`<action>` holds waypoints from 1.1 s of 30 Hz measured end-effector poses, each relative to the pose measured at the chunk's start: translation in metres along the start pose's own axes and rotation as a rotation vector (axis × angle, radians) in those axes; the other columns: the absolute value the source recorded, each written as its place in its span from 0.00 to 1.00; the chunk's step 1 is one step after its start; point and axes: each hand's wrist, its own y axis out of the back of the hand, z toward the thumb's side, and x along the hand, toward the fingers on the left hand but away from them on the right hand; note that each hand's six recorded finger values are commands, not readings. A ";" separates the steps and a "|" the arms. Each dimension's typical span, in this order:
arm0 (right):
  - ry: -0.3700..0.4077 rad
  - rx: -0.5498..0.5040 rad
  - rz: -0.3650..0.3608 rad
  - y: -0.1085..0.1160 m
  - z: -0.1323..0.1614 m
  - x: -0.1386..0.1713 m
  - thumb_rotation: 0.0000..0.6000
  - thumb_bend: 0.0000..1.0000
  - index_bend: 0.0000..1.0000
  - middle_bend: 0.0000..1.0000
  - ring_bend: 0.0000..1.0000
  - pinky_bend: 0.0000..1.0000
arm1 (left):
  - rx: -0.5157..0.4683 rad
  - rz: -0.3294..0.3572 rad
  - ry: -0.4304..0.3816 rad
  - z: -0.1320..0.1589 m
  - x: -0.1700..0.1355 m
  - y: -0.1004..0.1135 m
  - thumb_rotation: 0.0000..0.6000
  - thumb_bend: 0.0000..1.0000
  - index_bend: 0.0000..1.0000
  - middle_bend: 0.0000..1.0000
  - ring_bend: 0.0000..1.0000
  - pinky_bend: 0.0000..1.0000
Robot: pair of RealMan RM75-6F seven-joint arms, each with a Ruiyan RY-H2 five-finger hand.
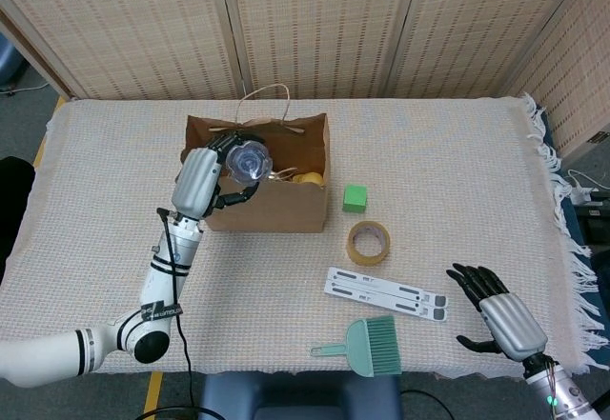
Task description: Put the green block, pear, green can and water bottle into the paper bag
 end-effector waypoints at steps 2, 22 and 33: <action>0.000 -0.001 0.001 0.000 0.000 0.000 1.00 0.07 0.00 0.00 0.00 0.01 | 0.031 -0.064 0.009 -0.001 -0.001 -0.013 1.00 0.41 0.01 0.00 0.00 0.15; -0.001 0.030 -0.007 -0.001 0.001 0.000 1.00 0.07 0.00 0.00 0.00 0.01 | 0.156 -0.145 0.038 0.001 -0.006 -0.007 1.00 0.38 0.00 0.00 0.00 0.08; -0.003 0.026 -0.008 0.000 0.000 0.000 1.00 0.07 0.00 0.00 0.00 0.01 | 0.207 -0.154 0.062 0.010 -0.001 -0.007 1.00 0.33 0.00 0.00 0.00 0.07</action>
